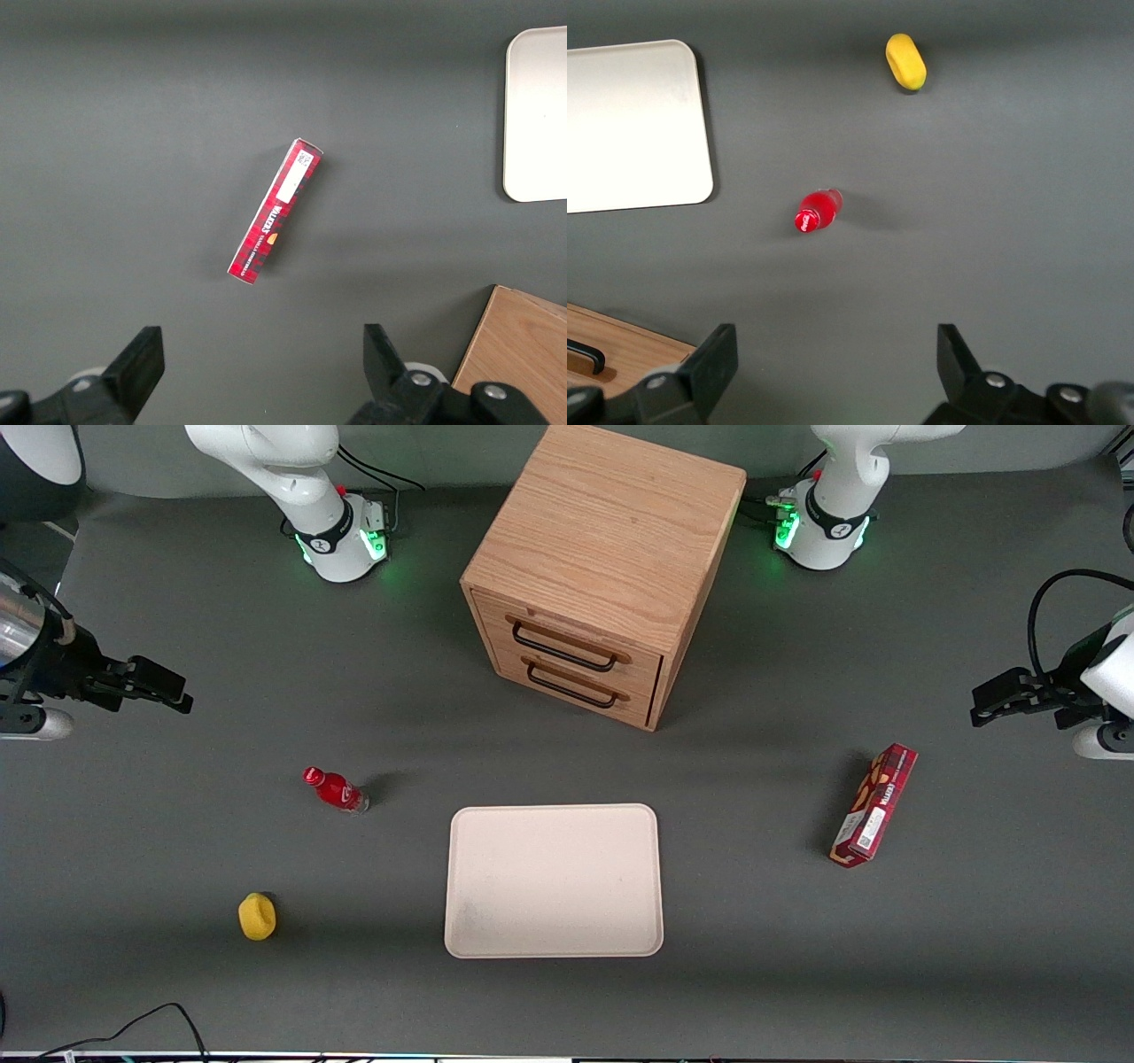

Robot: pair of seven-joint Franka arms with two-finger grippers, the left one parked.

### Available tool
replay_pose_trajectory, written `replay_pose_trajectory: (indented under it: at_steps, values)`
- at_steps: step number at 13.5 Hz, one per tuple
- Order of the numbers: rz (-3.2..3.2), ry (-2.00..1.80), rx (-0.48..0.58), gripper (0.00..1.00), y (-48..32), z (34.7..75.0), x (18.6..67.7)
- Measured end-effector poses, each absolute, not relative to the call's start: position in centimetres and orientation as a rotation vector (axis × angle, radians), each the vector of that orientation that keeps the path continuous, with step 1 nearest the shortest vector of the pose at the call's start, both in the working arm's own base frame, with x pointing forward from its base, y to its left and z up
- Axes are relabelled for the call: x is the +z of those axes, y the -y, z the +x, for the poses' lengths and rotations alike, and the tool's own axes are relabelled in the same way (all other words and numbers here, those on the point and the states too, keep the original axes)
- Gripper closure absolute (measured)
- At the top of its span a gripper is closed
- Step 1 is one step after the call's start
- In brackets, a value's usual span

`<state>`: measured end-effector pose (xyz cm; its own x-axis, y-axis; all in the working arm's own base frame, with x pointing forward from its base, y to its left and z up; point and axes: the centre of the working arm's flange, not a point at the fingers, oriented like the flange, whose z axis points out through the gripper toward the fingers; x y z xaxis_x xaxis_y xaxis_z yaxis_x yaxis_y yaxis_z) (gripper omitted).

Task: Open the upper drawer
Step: 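Move the right gripper toward the upper drawer's black handle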

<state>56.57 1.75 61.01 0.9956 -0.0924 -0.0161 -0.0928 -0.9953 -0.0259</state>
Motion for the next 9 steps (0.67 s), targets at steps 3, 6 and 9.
replay_pose_trajectory:
  at_steps: [3, 6, 9]
  values:
    - [-3.112, -0.15, 0.041, 0.0, -1.6, 56.4, 60.5]
    - [-3.048, 0.011, 0.079, 0.0, -4.8, 56.7, 59.3]
    - [-2.957, 0.378, 0.082, 0.0, -15.0, 56.3, 58.5]
